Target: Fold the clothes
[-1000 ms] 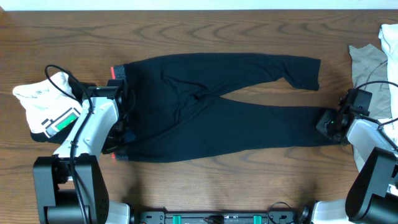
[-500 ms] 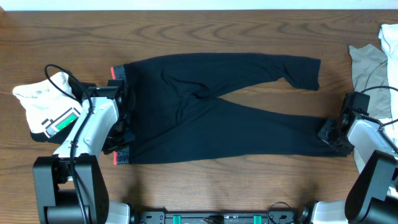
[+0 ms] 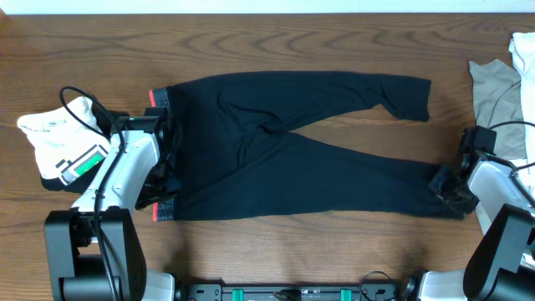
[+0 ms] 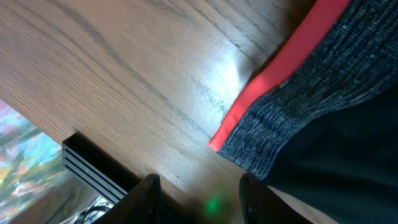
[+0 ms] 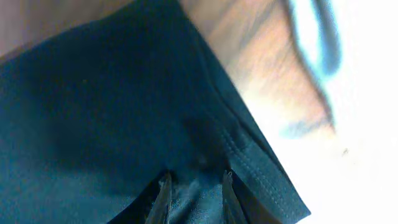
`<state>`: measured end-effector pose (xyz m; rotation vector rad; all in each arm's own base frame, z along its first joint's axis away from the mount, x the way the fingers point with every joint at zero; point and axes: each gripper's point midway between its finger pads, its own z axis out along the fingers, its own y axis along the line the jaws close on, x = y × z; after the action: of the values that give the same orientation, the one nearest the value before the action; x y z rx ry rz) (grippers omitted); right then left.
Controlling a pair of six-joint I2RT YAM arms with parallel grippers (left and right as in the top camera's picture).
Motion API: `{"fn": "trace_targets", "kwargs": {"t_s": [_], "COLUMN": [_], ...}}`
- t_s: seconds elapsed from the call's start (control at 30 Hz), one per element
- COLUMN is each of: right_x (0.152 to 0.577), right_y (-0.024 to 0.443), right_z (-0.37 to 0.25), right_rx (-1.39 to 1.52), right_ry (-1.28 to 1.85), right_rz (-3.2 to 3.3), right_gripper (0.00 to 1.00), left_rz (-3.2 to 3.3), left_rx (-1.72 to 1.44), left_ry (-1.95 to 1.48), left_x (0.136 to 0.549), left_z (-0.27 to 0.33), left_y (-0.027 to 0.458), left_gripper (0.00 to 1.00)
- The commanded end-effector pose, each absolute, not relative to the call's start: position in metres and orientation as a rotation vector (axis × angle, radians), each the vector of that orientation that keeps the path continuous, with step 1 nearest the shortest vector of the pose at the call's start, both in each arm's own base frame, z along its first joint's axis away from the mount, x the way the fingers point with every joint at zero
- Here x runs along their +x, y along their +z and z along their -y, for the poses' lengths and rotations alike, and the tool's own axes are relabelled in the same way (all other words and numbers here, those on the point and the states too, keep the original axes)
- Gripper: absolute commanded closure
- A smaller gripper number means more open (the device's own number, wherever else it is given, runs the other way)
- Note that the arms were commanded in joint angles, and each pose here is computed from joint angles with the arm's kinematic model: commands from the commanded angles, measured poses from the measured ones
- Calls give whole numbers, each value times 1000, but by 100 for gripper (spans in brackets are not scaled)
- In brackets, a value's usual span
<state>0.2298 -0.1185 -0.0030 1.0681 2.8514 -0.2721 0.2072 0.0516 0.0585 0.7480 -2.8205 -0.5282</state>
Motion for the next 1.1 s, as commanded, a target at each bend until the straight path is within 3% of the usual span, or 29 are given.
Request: {"fn": "trace_targets", "kwargs": {"t_s": [0.0,0.23,0.33,0.37,0.5,0.63,0.83,0.93,1.0,1.03,1.07], "right_x": [237,270,286,293,318,333,379,402,414,419,422], "right_y": [16,103,142,155,188,183,152,132,117,107,99], "right_z": [116,117,113,110,87,84,81,68,54,48,44], "right_rx": [1064,958,892,849,612,581,429,340,284,270,264], "right_ry": [-188,-96,-25,10,171,227,273,349,424,443,453], "right_rz": [-2809,-2569,-2432,-2388,-2295,-2287,-2302,-2305,-2310,-2322,-2334], "right_gripper": [73,65,37,33,36,39,30,37,52,66,71], "left_rz": [2854,3065,3183,3219,3417,3519,3485,3411,3360,3338,3316], "left_rx": [780,898,968,983,806,616,502,460,453,449,446], "left_ry": [-537,-479,-437,-409,-35,228,297,350,345,337,331], "left_x": [208,228,239,242,274,305,329,334,335,335,335], "left_z": [-55,-55,-55,-53,-20,6,16,24,26,27,28], "left_y": [70,115,134,139,152,155,125,100,81,72,64], "left_gripper": [57,56,51,49,48,48,48,48,48,48,48]}}
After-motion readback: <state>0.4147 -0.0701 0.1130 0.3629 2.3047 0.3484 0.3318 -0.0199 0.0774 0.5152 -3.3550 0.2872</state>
